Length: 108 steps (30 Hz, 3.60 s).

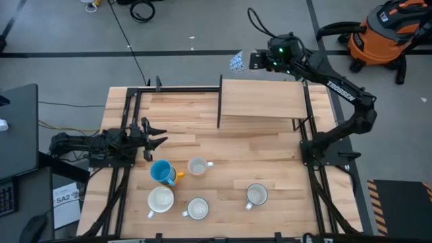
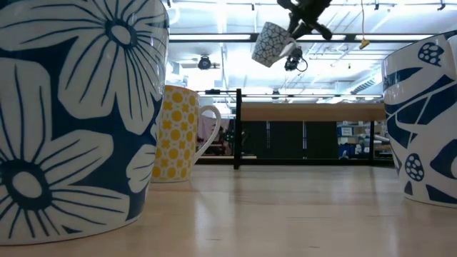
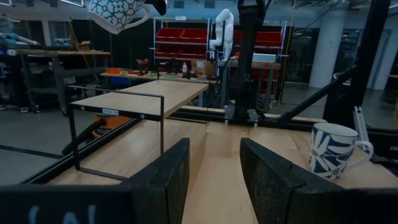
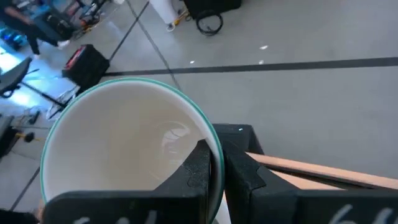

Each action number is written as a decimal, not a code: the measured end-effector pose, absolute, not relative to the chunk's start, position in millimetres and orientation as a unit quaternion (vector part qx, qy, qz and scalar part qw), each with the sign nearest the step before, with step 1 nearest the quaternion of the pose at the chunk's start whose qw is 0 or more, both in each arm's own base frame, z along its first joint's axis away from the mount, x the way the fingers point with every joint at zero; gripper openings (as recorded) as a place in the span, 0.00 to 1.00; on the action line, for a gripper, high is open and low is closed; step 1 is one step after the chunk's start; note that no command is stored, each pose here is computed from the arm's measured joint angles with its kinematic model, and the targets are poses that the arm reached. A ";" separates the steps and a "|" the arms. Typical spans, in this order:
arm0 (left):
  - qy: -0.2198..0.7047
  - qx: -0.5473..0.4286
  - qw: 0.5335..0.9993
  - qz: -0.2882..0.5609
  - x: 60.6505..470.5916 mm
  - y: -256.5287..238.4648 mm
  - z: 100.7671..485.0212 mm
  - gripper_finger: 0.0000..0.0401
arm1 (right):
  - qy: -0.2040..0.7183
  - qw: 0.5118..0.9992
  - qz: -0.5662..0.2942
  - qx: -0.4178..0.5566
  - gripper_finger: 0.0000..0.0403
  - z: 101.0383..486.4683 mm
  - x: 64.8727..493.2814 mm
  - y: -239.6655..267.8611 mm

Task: Place coffee mugs
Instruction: Put the light blue pattern mug on the shelf

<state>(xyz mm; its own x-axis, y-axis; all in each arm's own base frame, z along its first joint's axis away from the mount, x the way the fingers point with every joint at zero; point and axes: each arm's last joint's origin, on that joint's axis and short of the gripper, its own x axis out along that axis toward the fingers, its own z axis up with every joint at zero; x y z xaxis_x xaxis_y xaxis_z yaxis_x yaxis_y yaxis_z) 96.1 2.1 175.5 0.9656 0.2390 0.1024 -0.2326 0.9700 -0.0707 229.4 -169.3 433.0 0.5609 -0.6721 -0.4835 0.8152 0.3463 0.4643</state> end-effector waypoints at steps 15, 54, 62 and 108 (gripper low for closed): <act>-0.055 -0.030 0.987 0.148 95.7 3.7 175.4 0.37 | 0.254 0.780 -0.487 0.300 0.07 421.8 290.4 -215.7; -0.052 -0.030 0.987 0.149 95.7 3.8 174.7 0.37 | 0.354 0.732 -0.476 0.335 0.08 367.2 316.3 -236.7; -0.052 -0.030 0.987 0.149 95.7 3.8 174.8 0.37 | 0.355 0.733 -0.476 0.331 0.08 367.2 318.1 -234.2; -0.052 -0.030 0.987 0.149 95.7 3.8 174.6 0.37 | 0.338 0.712 -0.480 0.386 0.11 366.5 316.7 -233.4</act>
<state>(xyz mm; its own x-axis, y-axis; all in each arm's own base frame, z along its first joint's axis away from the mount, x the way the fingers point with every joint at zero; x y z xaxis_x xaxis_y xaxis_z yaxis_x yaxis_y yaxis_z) 95.7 3.8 174.6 0.9501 0.2978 0.0931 -0.2916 0.9536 -0.0750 316.7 -233.4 366.5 0.3108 -0.4223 -0.8515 0.9440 0.2419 0.2245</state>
